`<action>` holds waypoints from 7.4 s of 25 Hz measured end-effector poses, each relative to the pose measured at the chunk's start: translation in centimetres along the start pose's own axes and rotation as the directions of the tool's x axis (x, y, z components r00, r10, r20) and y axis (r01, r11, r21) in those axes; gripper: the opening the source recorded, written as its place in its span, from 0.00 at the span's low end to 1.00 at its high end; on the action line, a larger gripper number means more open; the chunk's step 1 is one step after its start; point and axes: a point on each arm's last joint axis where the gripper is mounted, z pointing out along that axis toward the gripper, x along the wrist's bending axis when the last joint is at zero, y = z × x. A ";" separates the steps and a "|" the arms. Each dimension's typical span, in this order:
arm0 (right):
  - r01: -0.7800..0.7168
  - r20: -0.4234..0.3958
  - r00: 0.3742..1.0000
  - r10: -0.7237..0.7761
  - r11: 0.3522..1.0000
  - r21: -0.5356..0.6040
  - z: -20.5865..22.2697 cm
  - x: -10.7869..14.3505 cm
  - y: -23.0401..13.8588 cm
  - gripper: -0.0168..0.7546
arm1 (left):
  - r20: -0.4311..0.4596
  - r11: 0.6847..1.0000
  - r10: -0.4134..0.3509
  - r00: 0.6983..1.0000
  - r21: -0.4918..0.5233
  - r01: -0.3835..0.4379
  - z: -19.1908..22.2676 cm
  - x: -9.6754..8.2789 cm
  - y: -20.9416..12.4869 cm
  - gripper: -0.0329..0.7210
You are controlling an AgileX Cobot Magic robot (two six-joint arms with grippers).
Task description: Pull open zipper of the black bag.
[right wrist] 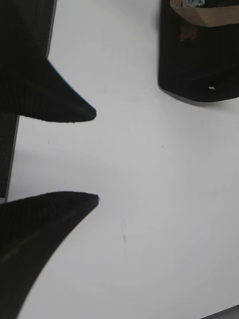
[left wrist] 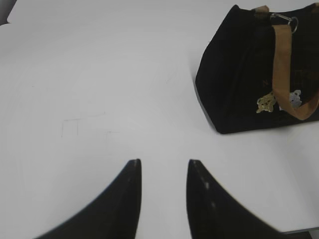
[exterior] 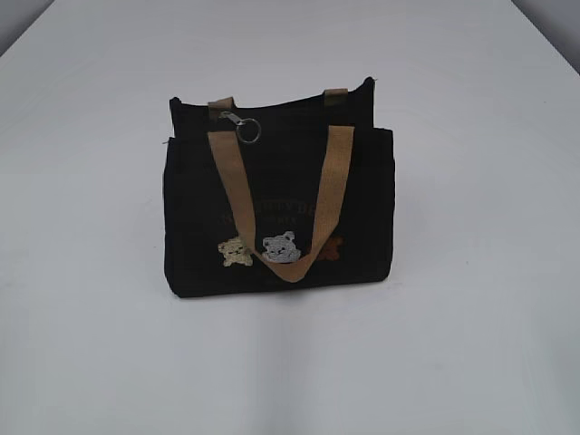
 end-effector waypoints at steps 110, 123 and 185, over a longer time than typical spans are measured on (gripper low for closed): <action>0.370 -0.569 0.747 -0.345 0.926 -0.076 31.5 13.2 16.4 0.02 | 0.632 0.885 0.372 0.681 -0.019 -0.466 34.6 -6.0 5.0 0.13; -0.062 -0.436 0.856 0.278 0.892 0.448 31.6 2.4 15.7 0.14 | 0.628 0.894 0.347 0.697 0.002 -0.447 34.7 -6.0 5.0 0.13; 0.028 -0.049 0.998 -0.028 1.000 -0.003 -0.1 0.0 0.0 0.39 | -0.043 0.999 -0.038 0.998 -0.002 0.038 0.0 0.0 0.0 0.36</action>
